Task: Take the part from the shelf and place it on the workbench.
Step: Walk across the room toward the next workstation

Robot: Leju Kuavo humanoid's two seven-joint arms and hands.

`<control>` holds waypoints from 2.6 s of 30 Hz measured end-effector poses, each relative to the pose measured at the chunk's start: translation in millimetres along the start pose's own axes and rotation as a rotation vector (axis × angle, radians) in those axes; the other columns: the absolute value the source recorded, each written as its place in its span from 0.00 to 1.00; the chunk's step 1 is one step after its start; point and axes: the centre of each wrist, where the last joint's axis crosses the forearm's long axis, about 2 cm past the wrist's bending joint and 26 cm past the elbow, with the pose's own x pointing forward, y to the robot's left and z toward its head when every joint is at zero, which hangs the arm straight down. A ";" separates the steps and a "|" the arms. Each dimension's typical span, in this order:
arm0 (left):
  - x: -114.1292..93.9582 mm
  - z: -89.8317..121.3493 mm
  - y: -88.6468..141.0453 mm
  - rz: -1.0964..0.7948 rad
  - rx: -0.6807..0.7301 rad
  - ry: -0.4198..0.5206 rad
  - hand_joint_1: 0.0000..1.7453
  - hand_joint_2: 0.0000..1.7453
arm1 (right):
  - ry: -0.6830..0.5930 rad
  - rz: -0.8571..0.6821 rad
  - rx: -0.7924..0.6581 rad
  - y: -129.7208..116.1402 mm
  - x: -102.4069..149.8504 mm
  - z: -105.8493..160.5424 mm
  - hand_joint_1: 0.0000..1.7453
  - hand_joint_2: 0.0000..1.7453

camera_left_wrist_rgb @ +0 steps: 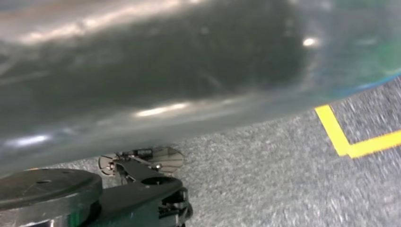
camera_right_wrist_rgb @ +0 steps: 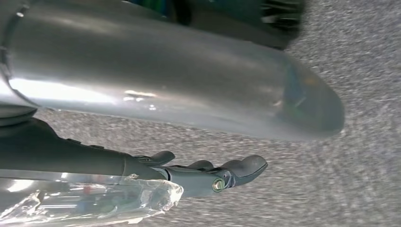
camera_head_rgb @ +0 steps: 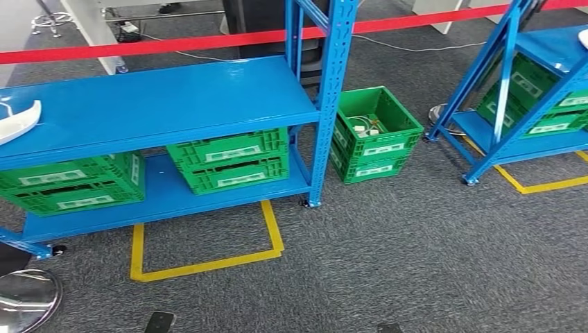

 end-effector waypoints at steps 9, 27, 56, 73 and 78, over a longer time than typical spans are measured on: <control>4.2 -2.1 -6.1 -0.009 0.003 -0.001 0.00 0.00 | 0.010 -0.014 -0.011 -5.9 -3.9 -0.4 0.00 0.00; 3.2 -1.1 -8.1 -0.008 0.003 0.003 0.00 0.00 | 0.015 -0.011 -0.020 -9.3 -6.9 -0.3 0.00 0.00; 0.7 0.6 -6.1 -0.015 0.014 0.014 0.00 0.00 | -0.019 0.006 -0.023 -11.5 -0.4 -3.9 0.00 0.00; 3.8 -1.6 -7.3 -0.008 0.021 -0.003 0.00 0.00 | -0.016 -0.004 -0.030 -15.0 -9.2 -1.2 0.00 0.00; 0.6 0.6 -5.6 -0.010 0.024 0.004 0.00 0.00 | -0.013 -0.007 -0.032 -15.3 -10.7 -0.6 0.00 0.00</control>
